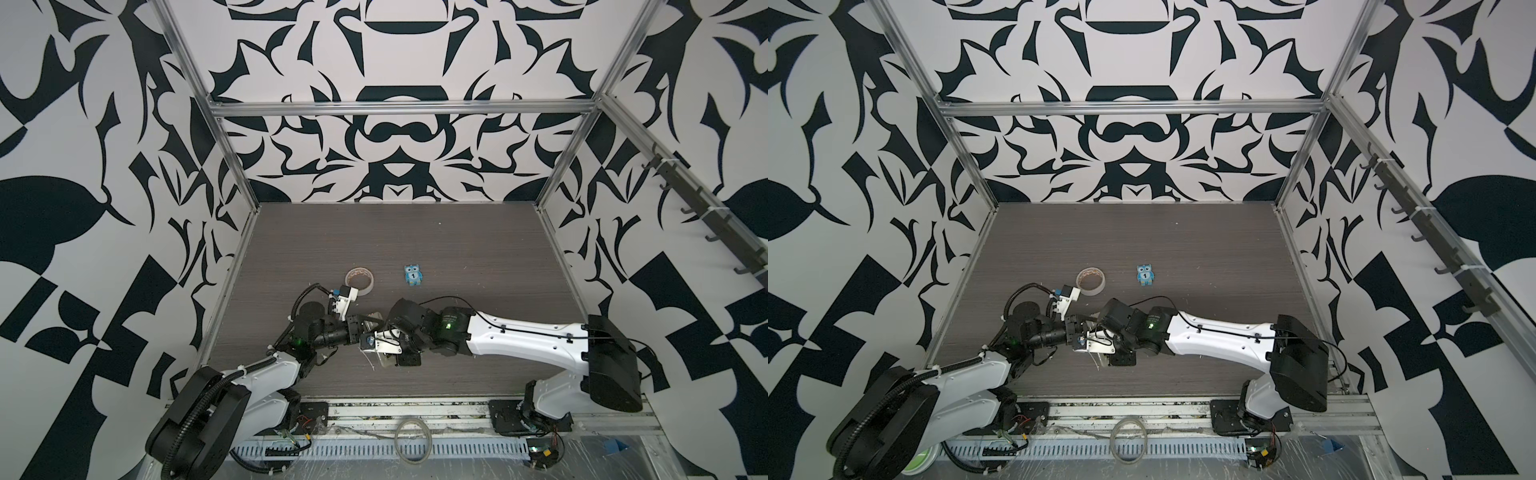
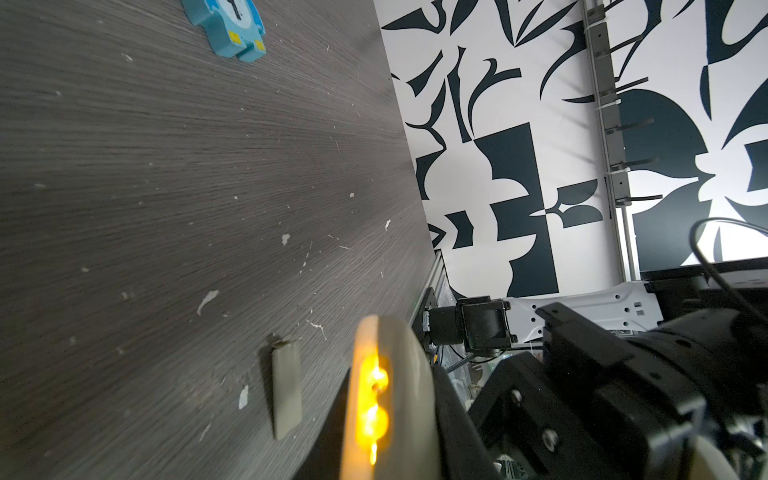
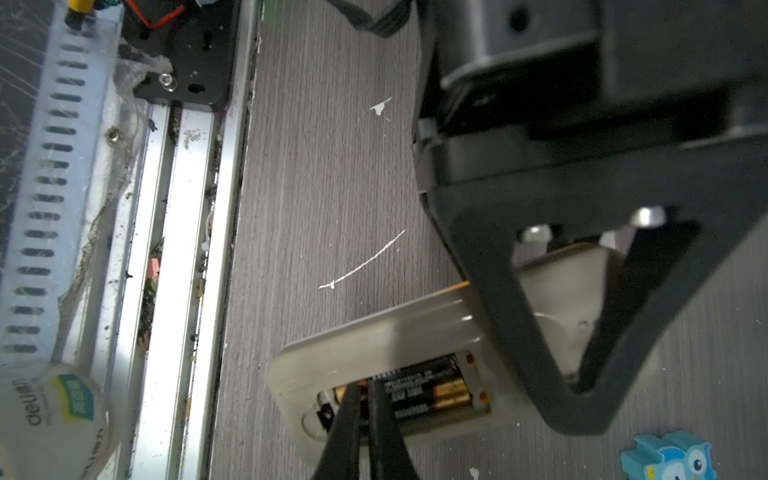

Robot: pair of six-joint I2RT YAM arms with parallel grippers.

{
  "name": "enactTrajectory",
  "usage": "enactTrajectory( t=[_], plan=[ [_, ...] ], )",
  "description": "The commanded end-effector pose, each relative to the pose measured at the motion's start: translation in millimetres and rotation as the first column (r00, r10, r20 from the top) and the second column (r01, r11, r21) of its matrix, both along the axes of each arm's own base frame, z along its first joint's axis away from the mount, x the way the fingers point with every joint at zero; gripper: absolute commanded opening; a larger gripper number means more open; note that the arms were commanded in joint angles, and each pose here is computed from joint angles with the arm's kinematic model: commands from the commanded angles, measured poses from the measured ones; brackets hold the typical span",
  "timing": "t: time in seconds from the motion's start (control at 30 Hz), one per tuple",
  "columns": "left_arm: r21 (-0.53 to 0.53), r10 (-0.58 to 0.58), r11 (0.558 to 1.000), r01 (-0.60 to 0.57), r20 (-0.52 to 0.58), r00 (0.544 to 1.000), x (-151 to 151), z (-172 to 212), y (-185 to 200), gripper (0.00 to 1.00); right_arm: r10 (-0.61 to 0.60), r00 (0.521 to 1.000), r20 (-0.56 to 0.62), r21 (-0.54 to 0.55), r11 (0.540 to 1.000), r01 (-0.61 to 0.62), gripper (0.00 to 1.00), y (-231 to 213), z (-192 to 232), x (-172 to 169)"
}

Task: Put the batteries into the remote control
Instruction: 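Press both batteries down into the compartment with the closed right gripper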

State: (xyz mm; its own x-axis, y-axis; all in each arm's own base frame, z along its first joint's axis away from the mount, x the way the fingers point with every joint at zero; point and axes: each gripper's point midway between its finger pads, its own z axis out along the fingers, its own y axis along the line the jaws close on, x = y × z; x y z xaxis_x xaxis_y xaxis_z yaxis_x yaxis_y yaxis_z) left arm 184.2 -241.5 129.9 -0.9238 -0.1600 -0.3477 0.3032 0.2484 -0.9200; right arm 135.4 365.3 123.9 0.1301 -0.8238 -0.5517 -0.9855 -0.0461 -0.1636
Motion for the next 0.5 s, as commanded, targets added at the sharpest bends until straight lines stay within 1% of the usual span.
enactTrajectory(
  t=[0.0, 0.2, 0.47],
  plan=[
    [-0.092, -0.089, 0.991, 0.096, 0.076, 0.993, -12.1, 33.2, -9.4, 0.00, -0.040, 0.998, 0.052, -0.022, 0.999, 0.042, 0.09, 3.9, -5.4, 16.5],
    [-0.093, -0.087, 0.991, 0.094, 0.078, 0.993, -11.8, 33.5, -9.4, 0.00, -0.054, 0.997, 0.062, -0.047, 0.997, 0.057, 0.08, 4.3, -11.0, 21.1],
    [-0.084, -0.080, 0.993, 0.086, 0.073, 0.994, -10.8, 30.6, -8.9, 0.00, -0.078, 0.995, 0.065, -0.030, 0.996, 0.080, 0.07, 8.8, -7.1, 25.0]
  ],
)
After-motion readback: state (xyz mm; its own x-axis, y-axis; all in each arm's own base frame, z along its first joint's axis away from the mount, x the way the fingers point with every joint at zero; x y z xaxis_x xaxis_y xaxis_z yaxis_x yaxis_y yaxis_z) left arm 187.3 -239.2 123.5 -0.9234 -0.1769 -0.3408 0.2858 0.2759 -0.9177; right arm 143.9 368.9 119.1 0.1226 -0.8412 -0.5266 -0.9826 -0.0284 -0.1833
